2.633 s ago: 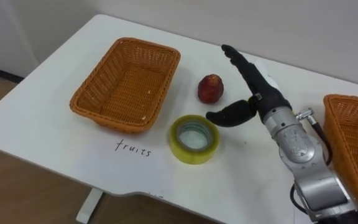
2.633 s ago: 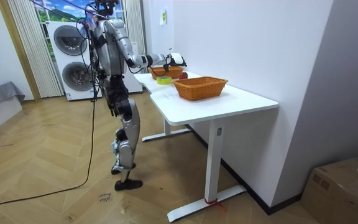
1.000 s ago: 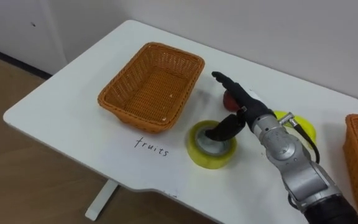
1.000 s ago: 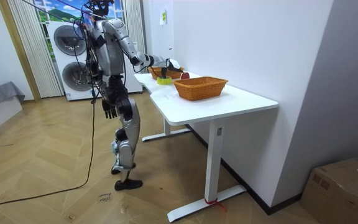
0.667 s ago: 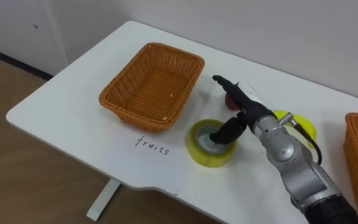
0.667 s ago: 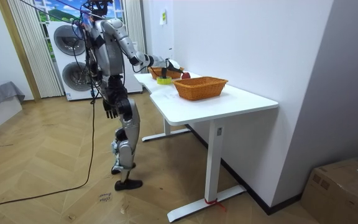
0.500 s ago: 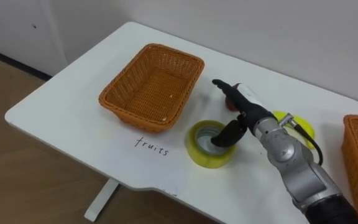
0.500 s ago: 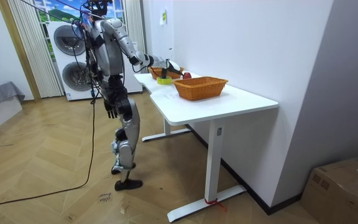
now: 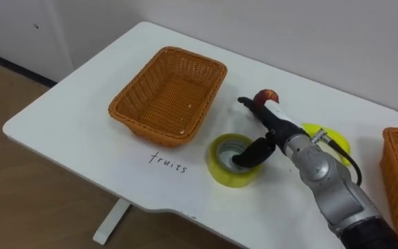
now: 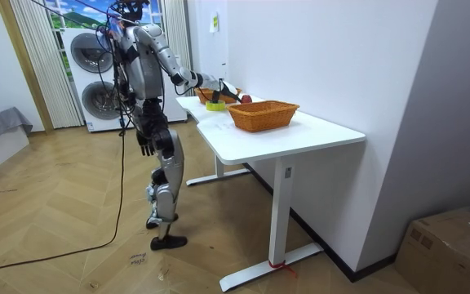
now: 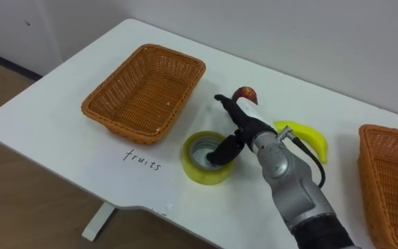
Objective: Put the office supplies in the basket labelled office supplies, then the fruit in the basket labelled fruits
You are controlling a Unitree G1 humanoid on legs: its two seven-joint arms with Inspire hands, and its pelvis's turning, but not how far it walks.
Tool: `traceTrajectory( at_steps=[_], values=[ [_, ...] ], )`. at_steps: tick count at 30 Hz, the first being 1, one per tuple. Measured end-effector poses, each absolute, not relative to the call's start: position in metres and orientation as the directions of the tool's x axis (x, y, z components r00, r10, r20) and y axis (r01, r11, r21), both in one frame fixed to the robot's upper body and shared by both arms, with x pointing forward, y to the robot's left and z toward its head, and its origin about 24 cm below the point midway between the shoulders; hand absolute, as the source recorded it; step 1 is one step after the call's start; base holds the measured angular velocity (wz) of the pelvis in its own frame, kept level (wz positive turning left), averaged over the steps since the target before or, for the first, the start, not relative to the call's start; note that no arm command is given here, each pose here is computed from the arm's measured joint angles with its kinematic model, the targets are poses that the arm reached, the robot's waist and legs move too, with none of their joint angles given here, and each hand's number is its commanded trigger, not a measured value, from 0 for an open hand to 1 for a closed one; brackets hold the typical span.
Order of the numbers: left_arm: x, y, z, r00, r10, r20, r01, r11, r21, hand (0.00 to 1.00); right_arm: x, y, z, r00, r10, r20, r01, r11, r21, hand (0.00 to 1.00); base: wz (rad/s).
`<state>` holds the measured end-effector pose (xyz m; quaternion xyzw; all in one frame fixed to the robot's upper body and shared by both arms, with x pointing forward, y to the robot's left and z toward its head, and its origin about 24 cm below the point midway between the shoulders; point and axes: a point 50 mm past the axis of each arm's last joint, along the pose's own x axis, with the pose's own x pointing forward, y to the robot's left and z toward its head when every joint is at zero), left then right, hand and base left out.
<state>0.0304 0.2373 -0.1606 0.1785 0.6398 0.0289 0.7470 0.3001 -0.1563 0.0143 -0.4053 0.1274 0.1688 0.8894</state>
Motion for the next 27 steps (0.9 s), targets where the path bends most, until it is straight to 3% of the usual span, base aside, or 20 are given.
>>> traceTrajectory(
  at_steps=[3,5,6,7,27],
  values=[
    [0.029,0.237,-0.161,0.177,0.272,-0.946,0.185,0.935,0.303,0.0,0.3,-0.156,0.015,0.908,0.202,-0.367,-0.41,0.611,-0.677,0.02,0.0],
    [0.028,0.237,-0.161,0.174,0.271,-0.947,0.187,0.935,0.302,0.0,0.3,-0.155,0.015,0.906,0.206,-0.368,-0.414,0.611,-0.675,0.54,0.0],
    [0.027,0.236,-0.161,0.172,0.27,-0.948,0.189,0.935,0.3,0.0,0.3,-0.155,0.015,0.904,0.21,-0.372,-0.418,0.609,-0.673,0.72,0.0],
    [0.026,0.236,-0.161,0.169,0.268,-0.948,0.194,0.934,0.299,0.0,0.3,-0.155,0.015,0.903,0.214,-0.374,-0.422,0.609,-0.672,1.0,0.0],
    [0.036,0.249,-0.158,0.195,0.297,-0.935,0.204,0.92,0.334,0.0,0.3,-0.148,0.013,0.854,0.285,-0.436,-0.513,0.601,-0.613,1.0,0.0]
  ],
)
